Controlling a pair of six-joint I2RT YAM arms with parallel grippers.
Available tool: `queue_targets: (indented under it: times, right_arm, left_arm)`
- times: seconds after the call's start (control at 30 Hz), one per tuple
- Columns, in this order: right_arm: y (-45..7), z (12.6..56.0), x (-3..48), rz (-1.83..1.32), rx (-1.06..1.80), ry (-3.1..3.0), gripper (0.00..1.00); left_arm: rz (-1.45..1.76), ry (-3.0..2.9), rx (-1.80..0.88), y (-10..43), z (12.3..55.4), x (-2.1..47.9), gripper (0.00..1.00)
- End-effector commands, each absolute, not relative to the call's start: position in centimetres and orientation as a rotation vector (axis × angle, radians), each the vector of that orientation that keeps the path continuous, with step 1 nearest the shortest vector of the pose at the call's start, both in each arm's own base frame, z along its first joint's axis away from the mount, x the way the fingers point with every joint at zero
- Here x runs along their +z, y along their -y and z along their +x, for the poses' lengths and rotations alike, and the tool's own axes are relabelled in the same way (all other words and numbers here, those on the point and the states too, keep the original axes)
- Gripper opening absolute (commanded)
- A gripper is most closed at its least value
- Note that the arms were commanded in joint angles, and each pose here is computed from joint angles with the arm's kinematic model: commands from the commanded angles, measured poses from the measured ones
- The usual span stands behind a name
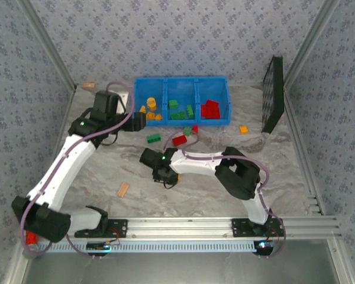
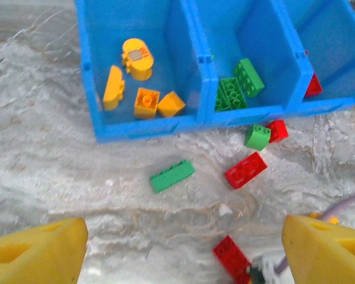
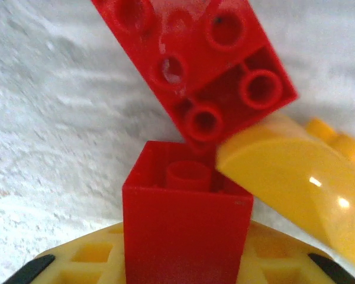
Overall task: Sort the legos into containers by color
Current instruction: Pick up the lego from the bottom-center of the table.
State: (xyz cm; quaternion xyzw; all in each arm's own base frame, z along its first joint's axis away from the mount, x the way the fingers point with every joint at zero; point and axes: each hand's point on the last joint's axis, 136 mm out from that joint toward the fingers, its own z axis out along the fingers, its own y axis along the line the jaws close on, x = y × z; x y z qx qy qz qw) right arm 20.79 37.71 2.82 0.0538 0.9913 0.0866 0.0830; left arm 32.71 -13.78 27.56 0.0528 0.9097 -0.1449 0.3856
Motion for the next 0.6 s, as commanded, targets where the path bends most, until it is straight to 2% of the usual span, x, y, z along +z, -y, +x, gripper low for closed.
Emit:
queue_targets:
  times: [0.0, 0.2, 0.47, 0.57]
  right_arm:
    - [-36.6, 22.0, 2.9, 0.023, 0.134, -2.927, 0.28]
    - [-36.2, 21.3, 4.4, -0.111, 0.144, -2.932, 0.22]
    - [-35.2, 21.3, 12.4, -0.410, 0.223, -2.791, 0.19]
    - [-34.3, 22.8, 16.2, -0.523, 0.241, -2.663, 0.19]
  left_arm:
    - [0.094, -2.364, -0.319, 11.9, 30.1, 26.3, 0.85]
    - [0.106, -2.396, -0.302, 10.3, 26.2, 25.6, 0.86]
    - [0.091, -2.390, -0.381, 10.1, 23.5, 25.8, 0.86]
    - [0.032, -2.402, -0.407, 9.9, 22.9, 25.3, 0.86]
